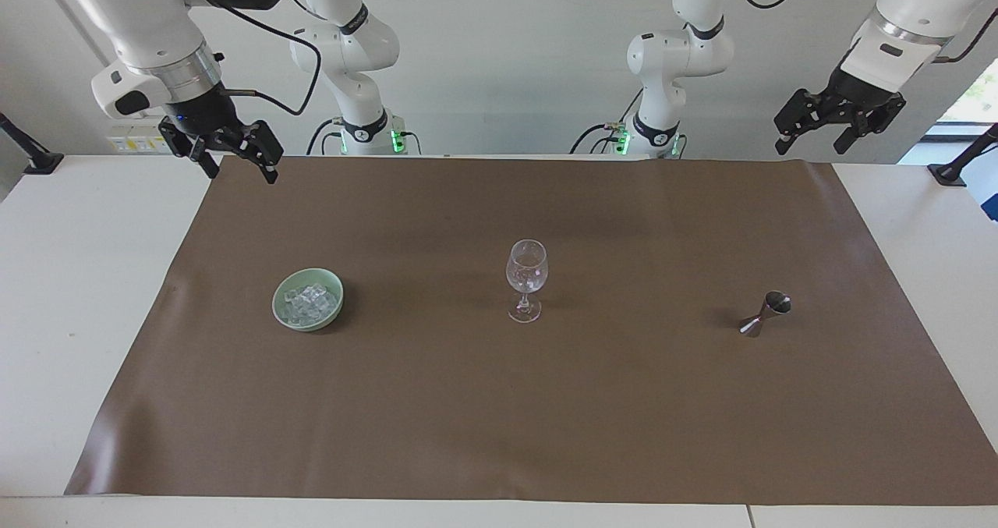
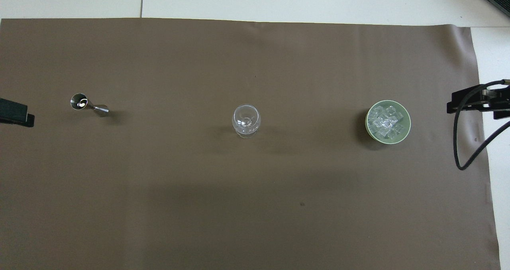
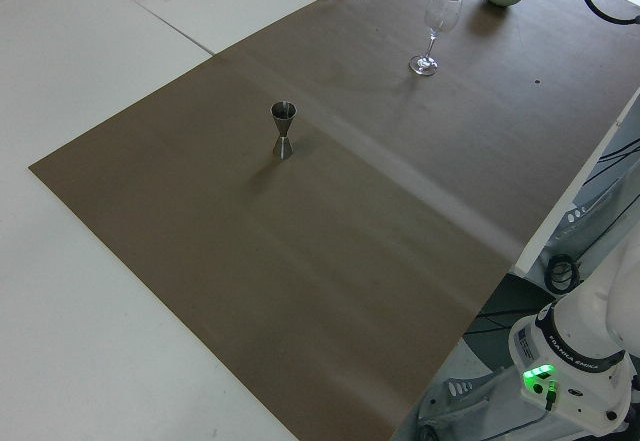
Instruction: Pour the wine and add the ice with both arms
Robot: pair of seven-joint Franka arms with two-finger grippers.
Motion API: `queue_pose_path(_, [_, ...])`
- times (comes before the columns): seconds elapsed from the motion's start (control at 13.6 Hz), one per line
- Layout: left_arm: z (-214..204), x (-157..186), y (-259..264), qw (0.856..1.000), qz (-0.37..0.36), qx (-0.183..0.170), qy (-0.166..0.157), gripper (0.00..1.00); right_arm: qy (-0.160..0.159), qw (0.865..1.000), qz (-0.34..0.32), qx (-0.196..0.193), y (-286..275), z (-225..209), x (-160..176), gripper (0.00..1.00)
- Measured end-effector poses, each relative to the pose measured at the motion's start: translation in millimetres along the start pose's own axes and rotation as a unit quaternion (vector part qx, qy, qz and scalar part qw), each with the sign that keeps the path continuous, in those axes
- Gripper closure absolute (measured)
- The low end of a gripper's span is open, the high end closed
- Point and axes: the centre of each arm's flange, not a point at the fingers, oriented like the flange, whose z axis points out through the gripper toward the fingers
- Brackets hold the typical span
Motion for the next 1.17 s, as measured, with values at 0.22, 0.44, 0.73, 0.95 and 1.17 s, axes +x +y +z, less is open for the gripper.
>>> queue_pose_path(0.22, [1.1,0.0,0.2,1.000,0.000,0.000,-0.002,0.00,0.000,1.000,0.000,0.000,0.0,0.0,0.0,0.00])
queue_pose_path(0.44, [0.8,-0.7,2.2,1.000,0.002,0.000,-0.002,0.00,0.000,1.000,0.000,0.000,0.0,0.0,0.0,0.00])
queue_pose_path(0.73, [-0.2,-1.5,5.4,1.000,0.005,0.000,-0.001,0.00,0.000,1.000,0.000,0.000,0.0,0.0,0.0,0.00])
queue_pose_path(0.95, [-0.2,-1.7,5.4,1.000,0.005,0.000,-0.002,0.00,0.000,1.000,0.000,0.000,0.0,0.0,0.0,0.00])
queue_pose_path(1.17, [0.0,-2.0,5.3,1.000,0.005,0.000,-0.003,0.00,0.000,1.000,0.000,0.000,0.0,0.0,0.0,0.00])
